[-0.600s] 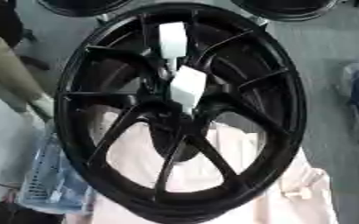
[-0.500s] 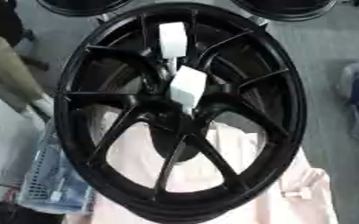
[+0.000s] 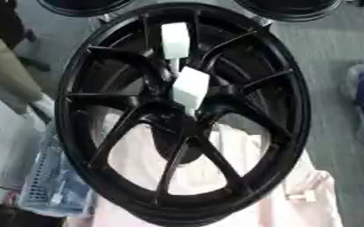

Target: Pull the pin out of the wheel hub.

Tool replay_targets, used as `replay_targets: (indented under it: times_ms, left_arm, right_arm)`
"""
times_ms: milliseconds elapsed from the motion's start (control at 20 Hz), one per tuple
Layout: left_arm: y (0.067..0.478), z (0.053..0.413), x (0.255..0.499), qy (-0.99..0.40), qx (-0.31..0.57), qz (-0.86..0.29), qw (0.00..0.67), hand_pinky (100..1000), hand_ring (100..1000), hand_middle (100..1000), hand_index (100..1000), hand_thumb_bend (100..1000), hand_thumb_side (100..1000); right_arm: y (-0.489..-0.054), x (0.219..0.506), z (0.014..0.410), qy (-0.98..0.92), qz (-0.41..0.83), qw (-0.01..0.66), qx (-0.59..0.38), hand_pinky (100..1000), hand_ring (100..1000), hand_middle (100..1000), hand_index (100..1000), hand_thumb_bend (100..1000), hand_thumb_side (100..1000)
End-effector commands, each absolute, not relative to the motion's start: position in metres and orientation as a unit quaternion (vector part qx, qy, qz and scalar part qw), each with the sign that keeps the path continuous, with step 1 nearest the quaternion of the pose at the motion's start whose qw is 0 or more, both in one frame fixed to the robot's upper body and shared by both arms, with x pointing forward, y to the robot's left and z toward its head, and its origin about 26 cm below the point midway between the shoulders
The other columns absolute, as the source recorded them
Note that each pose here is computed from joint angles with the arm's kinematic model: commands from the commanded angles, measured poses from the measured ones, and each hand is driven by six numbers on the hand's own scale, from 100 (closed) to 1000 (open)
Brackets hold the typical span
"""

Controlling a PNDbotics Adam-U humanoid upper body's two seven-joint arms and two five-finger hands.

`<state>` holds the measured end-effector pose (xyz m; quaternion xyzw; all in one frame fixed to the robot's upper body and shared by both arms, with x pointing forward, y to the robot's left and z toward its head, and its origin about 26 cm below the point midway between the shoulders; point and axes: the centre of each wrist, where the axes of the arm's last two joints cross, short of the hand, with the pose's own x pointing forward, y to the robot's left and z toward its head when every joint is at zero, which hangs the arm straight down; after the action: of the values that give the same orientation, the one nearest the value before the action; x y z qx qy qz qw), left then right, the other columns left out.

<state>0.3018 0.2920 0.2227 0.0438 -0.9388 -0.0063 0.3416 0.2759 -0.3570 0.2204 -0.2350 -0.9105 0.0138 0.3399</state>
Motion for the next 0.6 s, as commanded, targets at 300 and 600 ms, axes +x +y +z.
replay_targets:
  times_ms: [300,600]
  left_arm:
    - [0.293,0.230,0.298,-0.942,0.049,-0.016,0.331,724,651,521,698,100,684]
    - [0.294,0.230,0.298,-0.942,0.051,-0.019,0.331,724,651,521,698,100,684]
  right_arm:
    - [-0.370,0.268,0.272,-0.870,0.217,0.300,-0.327,686,813,776,772,100,245]
    - [-0.369,0.267,0.301,-0.812,0.375,0.272,-0.355,724,823,782,799,100,222]
